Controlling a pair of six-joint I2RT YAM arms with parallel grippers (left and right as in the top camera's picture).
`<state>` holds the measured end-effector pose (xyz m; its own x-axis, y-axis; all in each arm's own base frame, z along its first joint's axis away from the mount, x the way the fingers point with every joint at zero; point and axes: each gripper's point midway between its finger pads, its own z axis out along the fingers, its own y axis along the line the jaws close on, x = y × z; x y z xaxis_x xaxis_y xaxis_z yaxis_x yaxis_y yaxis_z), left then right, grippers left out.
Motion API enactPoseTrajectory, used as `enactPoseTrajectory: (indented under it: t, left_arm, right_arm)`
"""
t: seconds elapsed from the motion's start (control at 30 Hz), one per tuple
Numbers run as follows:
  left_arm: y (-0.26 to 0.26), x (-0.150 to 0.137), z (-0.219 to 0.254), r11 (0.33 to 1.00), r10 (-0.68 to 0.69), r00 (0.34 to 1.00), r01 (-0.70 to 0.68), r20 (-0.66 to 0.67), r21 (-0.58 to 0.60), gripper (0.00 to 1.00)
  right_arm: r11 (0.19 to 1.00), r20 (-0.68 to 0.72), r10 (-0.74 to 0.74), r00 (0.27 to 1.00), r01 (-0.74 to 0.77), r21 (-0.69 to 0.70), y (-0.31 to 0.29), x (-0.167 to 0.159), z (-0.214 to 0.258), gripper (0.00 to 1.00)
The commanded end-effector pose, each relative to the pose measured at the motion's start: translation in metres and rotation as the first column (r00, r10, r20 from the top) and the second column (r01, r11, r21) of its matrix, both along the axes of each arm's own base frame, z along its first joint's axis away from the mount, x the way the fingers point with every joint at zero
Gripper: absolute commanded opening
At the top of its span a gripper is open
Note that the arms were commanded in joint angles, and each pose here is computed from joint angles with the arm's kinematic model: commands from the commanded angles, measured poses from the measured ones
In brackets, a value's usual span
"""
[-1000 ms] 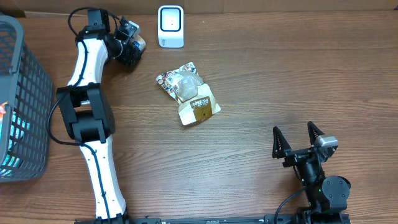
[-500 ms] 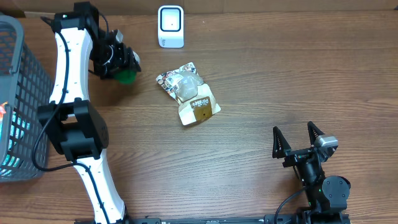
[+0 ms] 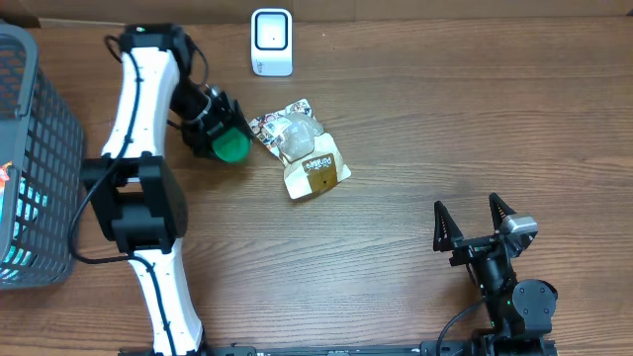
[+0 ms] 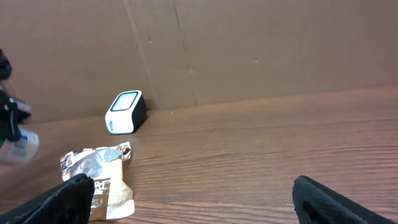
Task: Scan the item barcode
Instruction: 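Lower the jar upright onto the table and open the left gripper, then move the left gripper back into the basket toward a tissue pack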
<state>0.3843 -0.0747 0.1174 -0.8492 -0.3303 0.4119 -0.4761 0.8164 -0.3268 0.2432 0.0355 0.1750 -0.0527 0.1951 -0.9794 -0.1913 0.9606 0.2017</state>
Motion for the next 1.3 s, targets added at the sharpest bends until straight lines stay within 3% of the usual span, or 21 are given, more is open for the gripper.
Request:
enactPoseTrajectory:
  t: [0.0, 0.13, 0.27, 0.37, 0.4, 0.5, 0.57, 0.6, 0.97, 1.1, 1.27]
  left_arm:
    - [0.005, -0.025, -0.018, 0.996, 0.063, 0.988, -0.053, -0.139, 0.077, 0.04]
    - [0.004, -0.047, -0.036, 0.994, 0.091, 0.964, -0.073, -0.249, 0.08, 0.04]
    - [-0.002, -0.053, -0.058, 0.995, 0.099, 0.959, -0.09, -0.267, 0.046, 0.06]
    - [-0.002, -0.053, -0.065, 0.995, 0.099, 0.961, -0.09, -0.259, 0.047, 0.17]
    - [-0.002, -0.053, -0.067, 0.995, 0.098, 0.962, -0.089, -0.254, 0.048, 0.23]
    - [0.0, -0.048, -0.071, 0.995, 0.097, 0.969, -0.087, -0.228, 0.054, 0.63]
    - [0.001, -0.046, -0.073, 0.995, 0.095, 0.972, -0.084, -0.216, 0.06, 0.95]
    - [0.002, -0.045, -0.074, 0.994, 0.093, 0.973, -0.081, -0.211, 0.067, 1.0]
    - [0.025, -0.018, -0.073, 0.99, 0.114, 0.989, -0.104, -0.096, 0.1, 1.0]
    - [0.033, 0.007, -0.049, 0.99, 0.083, 0.997, -0.084, 0.011, 0.116, 1.0]
    - [0.056, 0.052, 0.021, 0.972, 0.006, 0.967, -0.065, 0.254, 0.225, 1.0]
  right_arm:
    - [1.0, 0.005, -0.003, 1.0, 0.003, -0.001, -0.001, 0.0, -0.002, 1.0]
    - [1.0, 0.005, -0.003, 1.0, 0.003, -0.001, -0.001, 0.0, -0.002, 1.0]
    - [1.0, 0.005, -0.003, 1.0, 0.003, -0.001, -0.001, 0.0, -0.002, 1.0]
    - [1.0, 0.005, -0.003, 1.0, 0.003, -0.001, -0.001, 0.0, -0.002, 1.0]
    - [1.0, 0.005, -0.003, 1.0, 0.003, -0.001, -0.001, 0.0, -0.002, 1.0]
    - [1.0, 0.005, -0.003, 1.0, 0.003, -0.001, -0.001, 0.0, -0.002, 1.0]
    - [1.0, 0.005, -0.003, 1.0, 0.003, -0.001, -0.001, 0.0, -0.002, 1.0]
    - [1.0, 0.005, -0.003, 1.0, 0.003, -0.001, -0.001, 0.0, -0.002, 1.0]
    - [1.0, 0.005, -0.003, 1.0, 0.003, -0.001, -0.001, 0.0, -0.002, 1.0]
    - [1.0, 0.005, -0.003, 1.0, 0.003, -0.001, -0.001, 0.0, -0.002, 1.0]
    - [1.0, 0.005, -0.003, 1.0, 0.003, -0.001, -0.001, 0.0, -0.002, 1.0]
